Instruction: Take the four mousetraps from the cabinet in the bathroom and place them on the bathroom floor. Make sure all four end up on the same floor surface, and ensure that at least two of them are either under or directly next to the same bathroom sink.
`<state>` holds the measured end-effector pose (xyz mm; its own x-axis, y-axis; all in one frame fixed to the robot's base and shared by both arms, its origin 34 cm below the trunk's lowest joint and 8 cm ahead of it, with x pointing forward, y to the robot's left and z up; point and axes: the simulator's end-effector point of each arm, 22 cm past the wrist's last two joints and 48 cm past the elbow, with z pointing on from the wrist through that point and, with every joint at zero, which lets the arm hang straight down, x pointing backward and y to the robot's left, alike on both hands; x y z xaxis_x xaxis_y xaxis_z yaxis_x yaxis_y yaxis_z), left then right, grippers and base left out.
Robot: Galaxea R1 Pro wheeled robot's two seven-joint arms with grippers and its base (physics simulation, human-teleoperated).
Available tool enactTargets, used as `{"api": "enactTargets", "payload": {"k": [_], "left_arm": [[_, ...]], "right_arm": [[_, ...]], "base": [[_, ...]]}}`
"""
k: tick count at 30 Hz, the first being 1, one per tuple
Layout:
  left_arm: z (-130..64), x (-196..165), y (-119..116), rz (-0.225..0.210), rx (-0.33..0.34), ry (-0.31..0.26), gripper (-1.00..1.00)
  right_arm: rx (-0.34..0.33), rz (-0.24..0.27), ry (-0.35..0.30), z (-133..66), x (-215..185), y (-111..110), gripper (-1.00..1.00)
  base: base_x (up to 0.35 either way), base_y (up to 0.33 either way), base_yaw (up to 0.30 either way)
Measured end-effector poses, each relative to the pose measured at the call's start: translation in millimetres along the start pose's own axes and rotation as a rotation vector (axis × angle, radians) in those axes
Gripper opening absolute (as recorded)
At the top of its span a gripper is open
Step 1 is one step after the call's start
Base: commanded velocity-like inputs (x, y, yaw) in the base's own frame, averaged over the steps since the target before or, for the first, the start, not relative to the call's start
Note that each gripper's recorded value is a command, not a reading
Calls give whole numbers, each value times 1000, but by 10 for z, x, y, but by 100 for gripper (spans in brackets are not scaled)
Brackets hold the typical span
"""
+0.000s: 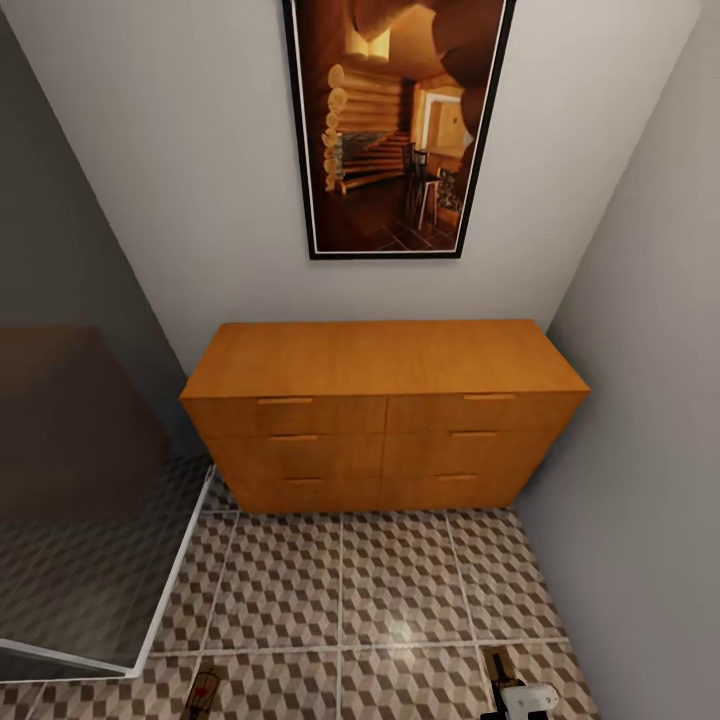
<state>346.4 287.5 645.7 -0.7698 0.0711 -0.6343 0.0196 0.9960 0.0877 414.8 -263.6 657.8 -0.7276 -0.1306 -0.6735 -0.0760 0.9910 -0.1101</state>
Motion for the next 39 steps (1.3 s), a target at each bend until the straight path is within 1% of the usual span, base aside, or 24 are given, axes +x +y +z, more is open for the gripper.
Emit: {"api": "enactTargets", "payload": {"k": [39], "left_arm": [[19,-265,17,-4,-4,-62,-100]], "right_arm": [[6,2,-62,-1,-286,-25,-100]], "base": [[0,0,0]]}}
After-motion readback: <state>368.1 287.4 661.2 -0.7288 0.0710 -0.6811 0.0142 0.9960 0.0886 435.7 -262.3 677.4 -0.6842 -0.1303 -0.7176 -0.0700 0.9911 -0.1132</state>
